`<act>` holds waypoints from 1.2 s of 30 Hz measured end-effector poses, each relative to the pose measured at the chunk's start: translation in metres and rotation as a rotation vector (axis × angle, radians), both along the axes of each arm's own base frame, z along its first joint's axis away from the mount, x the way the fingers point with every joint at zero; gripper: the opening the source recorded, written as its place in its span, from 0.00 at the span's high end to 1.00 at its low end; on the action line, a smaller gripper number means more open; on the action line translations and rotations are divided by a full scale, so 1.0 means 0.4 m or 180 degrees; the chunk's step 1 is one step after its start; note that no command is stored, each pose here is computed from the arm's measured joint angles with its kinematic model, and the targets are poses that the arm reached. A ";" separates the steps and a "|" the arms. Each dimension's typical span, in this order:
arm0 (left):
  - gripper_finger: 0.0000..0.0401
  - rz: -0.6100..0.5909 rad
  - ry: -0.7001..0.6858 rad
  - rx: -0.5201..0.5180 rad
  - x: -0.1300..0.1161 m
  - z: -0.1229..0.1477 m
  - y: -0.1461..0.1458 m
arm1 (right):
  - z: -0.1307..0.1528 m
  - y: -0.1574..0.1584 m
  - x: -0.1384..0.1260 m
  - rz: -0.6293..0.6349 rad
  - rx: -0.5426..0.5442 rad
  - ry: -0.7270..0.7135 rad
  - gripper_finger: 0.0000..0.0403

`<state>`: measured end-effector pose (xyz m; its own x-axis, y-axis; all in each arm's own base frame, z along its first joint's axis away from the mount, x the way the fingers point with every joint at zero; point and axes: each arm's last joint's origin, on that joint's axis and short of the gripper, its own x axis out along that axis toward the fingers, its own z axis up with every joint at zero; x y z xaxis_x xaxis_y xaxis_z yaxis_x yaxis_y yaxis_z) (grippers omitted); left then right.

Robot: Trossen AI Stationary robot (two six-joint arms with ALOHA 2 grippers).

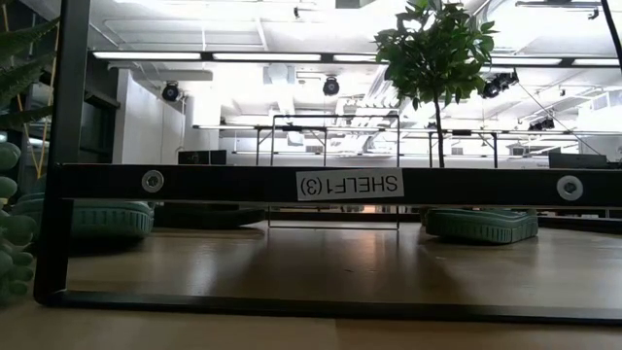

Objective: Pick and place slides into the shelf
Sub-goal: Put the right black slides on the shelf

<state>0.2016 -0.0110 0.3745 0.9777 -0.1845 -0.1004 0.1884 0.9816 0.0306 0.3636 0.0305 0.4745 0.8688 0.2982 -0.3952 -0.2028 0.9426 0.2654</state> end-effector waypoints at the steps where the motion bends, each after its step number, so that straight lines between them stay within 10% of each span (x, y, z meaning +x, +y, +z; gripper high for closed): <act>1: 0.94 0.0002 -0.0011 -0.0015 0.000 0.001 0.000 | 0.000 -0.001 -0.002 -0.0006 0.0000 0.0012 0.88; 24: 0.94 0.0012 0.0073 0.0001 -0.001 -0.005 0.001 | 0.116 -0.056 -0.188 -0.1165 -0.0374 -0.0238 0.76; 36: 0.92 0.0473 0.0509 0.0838 -0.007 -0.043 0.015 | 0.164 -0.053 -0.282 -0.1696 -0.0491 -0.0448 0.76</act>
